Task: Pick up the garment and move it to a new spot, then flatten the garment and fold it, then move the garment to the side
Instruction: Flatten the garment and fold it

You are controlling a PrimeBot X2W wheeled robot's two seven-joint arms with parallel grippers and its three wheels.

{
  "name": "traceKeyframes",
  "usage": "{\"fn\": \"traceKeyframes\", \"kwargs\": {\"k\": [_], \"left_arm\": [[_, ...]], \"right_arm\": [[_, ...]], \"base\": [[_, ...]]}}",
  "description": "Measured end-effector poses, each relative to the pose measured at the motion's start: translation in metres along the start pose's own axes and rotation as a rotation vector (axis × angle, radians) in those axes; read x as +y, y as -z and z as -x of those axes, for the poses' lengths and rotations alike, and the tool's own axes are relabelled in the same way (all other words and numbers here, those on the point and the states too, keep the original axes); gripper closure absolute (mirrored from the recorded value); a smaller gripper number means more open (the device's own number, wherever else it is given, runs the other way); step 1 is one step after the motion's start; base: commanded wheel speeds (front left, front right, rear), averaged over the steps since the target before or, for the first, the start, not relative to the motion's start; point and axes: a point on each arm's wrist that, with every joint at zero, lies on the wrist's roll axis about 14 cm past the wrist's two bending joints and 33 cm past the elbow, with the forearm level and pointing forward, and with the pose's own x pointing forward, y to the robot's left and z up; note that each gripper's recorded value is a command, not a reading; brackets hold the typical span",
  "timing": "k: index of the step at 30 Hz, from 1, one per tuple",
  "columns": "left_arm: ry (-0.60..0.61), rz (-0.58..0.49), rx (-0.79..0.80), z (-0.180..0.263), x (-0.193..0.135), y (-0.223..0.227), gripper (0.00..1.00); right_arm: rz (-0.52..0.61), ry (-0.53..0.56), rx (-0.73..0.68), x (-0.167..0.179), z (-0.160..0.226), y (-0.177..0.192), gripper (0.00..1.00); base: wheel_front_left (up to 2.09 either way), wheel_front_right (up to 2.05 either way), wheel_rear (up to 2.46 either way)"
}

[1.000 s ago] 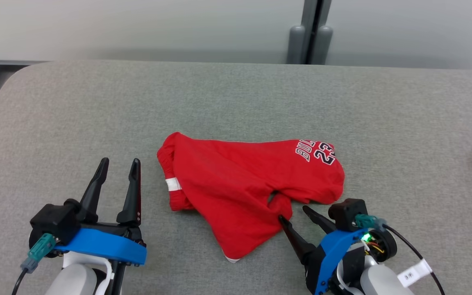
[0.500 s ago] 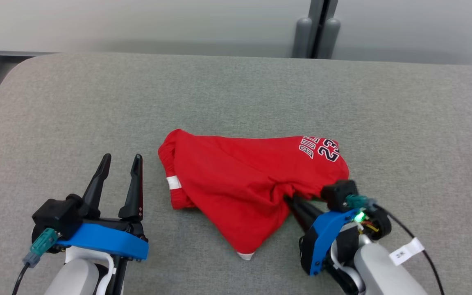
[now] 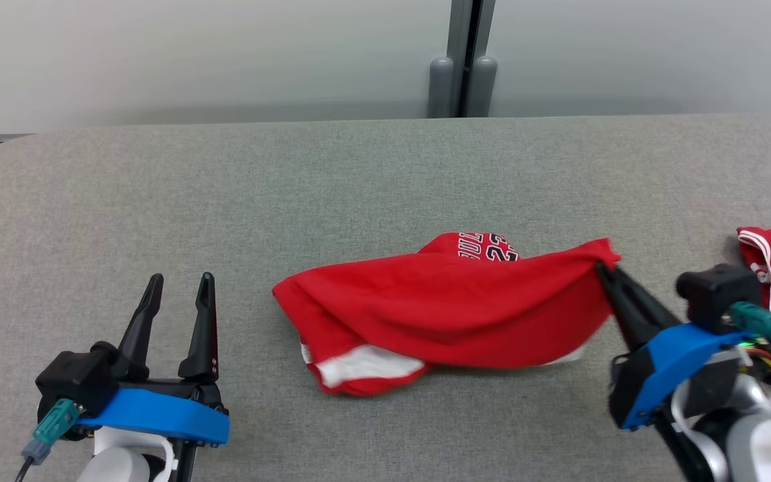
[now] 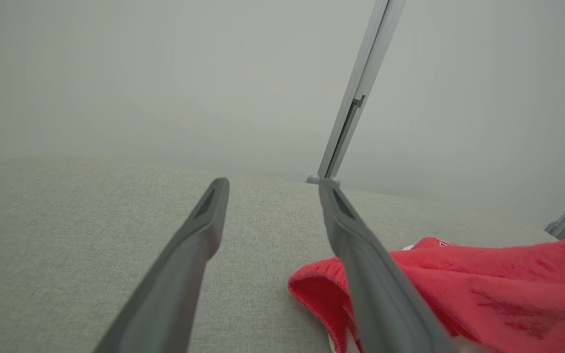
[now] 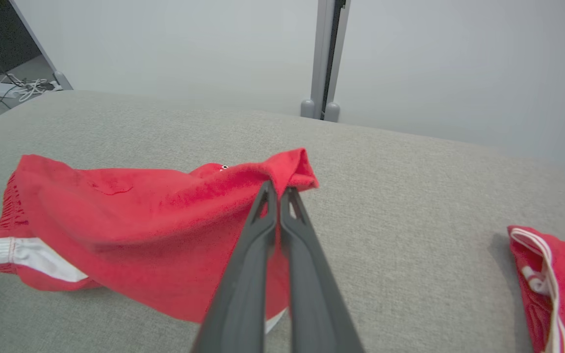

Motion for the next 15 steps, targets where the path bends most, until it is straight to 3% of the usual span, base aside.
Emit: {"fn": "traceKeyframes", "kwargs": {"k": [4, 8, 15], "left_arm": [[0.014, -0.001, -0.004, -0.001, -0.004, -0.001, 0.00], [0.034, 0.002, 0.007, -0.003, -0.010, 0.004, 0.00], [0.040, 0.000, 0.028, -0.011, -0.009, 0.011, 0.00]], "right_arm": [[0.009, 0.075, 0.020, -0.023, 0.011, -0.007, 1.00], [-0.020, 0.123, 0.123, -0.040, 0.008, 0.016, 1.00], [-0.093, 0.152, 0.214, -0.057, -0.029, 0.047, 1.00]], "base": [[0.00, 0.00, 0.00], [0.00, 0.00, 0.00], [0.00, 0.00, 0.00]]}}
